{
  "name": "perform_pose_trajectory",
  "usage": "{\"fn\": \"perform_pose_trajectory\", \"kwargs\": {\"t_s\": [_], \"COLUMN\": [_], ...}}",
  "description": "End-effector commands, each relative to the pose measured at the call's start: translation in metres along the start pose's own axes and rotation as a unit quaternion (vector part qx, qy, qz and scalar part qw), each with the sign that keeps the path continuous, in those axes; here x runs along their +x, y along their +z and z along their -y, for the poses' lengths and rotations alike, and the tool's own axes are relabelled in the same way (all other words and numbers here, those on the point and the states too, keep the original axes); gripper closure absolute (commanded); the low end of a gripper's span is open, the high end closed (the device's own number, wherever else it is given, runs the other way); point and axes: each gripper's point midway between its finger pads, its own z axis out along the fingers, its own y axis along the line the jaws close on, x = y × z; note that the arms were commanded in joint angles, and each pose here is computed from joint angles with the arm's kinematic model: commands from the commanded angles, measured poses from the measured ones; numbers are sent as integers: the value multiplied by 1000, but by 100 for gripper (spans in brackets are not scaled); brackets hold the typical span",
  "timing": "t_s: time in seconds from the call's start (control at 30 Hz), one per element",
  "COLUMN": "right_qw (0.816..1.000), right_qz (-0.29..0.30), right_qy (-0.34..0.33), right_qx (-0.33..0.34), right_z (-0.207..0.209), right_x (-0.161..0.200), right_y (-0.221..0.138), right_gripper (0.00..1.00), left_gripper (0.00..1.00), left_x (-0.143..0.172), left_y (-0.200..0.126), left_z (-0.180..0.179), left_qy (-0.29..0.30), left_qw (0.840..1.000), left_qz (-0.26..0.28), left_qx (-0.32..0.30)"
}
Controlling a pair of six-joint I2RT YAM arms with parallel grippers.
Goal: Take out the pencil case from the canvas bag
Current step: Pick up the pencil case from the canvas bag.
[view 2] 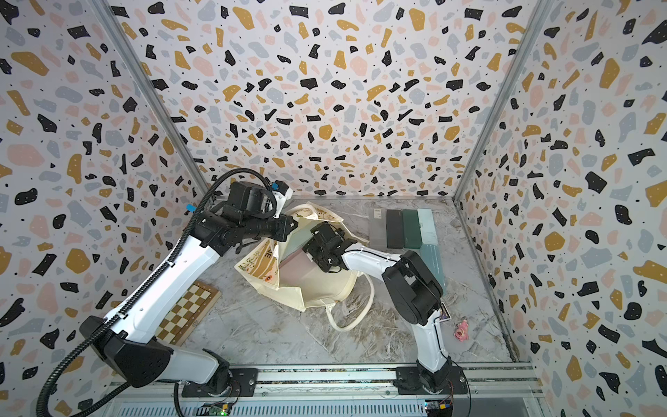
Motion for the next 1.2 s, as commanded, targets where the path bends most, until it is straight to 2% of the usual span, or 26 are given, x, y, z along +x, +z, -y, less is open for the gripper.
{"fn": "perform_pose_trajectory", "kwargs": {"t_s": [0.0, 0.23, 0.43, 0.57, 1.03, 1.17], "right_qw": [993, 976, 952, 936, 849, 833], "right_qz": [84, 135, 182, 201, 263, 278], "right_qy": [-75, -155, -234, -268, -392, -408], "right_qx": [-35, -65, -75, -107, -240, -251], "right_z": [-35, -58, -68, -76, -109, -114], "right_x": [-19, -11, -9, -8, 2, 1], "right_y": [-42, -63, -81, -97, -192, -218], "right_gripper": [33, 36, 40, 42, 43, 43], "left_gripper": [100, 100, 100, 100, 100, 100], "left_x": [-26, -27, -29, -32, -29, -28], "left_y": [-22, -23, -22, -20, -7, -4], "left_z": [2, -3, -9, -14, -25, -28], "left_qy": [17, 18, 16, 11, -14, -18], "left_qw": [998, 998, 997, 997, 998, 998], "left_qz": [58, 60, 61, 56, 31, 26], "left_qx": [-14, -30, -44, -55, -56, -56]}}
